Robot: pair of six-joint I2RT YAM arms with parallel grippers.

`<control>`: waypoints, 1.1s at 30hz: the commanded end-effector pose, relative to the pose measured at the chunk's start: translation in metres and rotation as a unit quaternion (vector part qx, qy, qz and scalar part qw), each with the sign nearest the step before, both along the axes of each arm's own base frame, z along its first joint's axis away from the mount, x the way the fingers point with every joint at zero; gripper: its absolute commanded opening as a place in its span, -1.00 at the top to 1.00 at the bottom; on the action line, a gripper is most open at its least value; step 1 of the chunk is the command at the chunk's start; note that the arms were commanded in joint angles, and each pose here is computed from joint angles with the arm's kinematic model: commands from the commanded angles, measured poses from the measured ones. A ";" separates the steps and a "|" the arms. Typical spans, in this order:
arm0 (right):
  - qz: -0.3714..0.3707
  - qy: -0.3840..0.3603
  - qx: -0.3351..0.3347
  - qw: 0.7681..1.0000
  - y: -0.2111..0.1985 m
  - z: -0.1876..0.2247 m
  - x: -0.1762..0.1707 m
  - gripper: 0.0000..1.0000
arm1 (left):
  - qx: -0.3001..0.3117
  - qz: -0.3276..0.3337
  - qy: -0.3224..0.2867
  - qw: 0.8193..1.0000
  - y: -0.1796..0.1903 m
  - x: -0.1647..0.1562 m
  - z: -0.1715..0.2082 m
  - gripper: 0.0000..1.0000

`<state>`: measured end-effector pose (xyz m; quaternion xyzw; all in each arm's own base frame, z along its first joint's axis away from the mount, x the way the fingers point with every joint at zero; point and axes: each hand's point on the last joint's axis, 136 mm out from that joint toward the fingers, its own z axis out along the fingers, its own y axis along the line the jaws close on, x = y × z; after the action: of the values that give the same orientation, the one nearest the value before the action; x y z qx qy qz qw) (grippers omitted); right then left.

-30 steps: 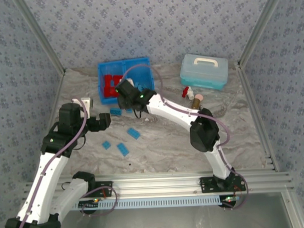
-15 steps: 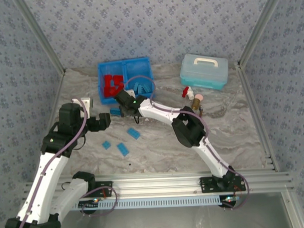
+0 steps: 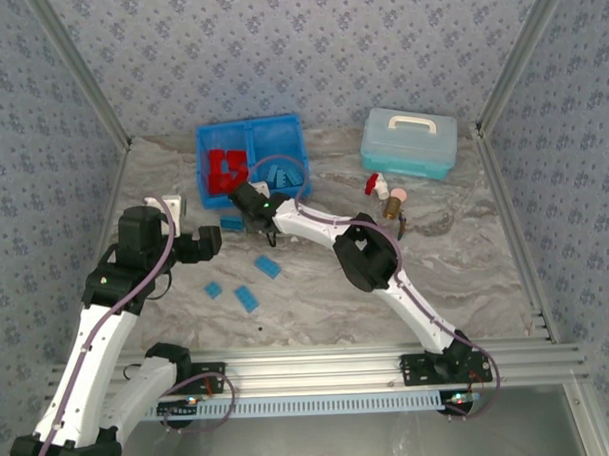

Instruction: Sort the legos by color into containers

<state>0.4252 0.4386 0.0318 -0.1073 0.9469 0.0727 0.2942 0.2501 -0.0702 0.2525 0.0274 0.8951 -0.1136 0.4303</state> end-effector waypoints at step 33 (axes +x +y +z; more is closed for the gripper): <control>0.009 -0.136 0.030 0.990 -0.052 0.151 0.094 0.48 | 0.010 0.004 -0.016 1.000 0.005 -0.001 0.006 -0.99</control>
<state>0.5100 0.3827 0.2186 -0.0930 0.8763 0.0959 0.4628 0.2508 -0.0683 0.2515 0.0262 0.8958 -0.1075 0.4305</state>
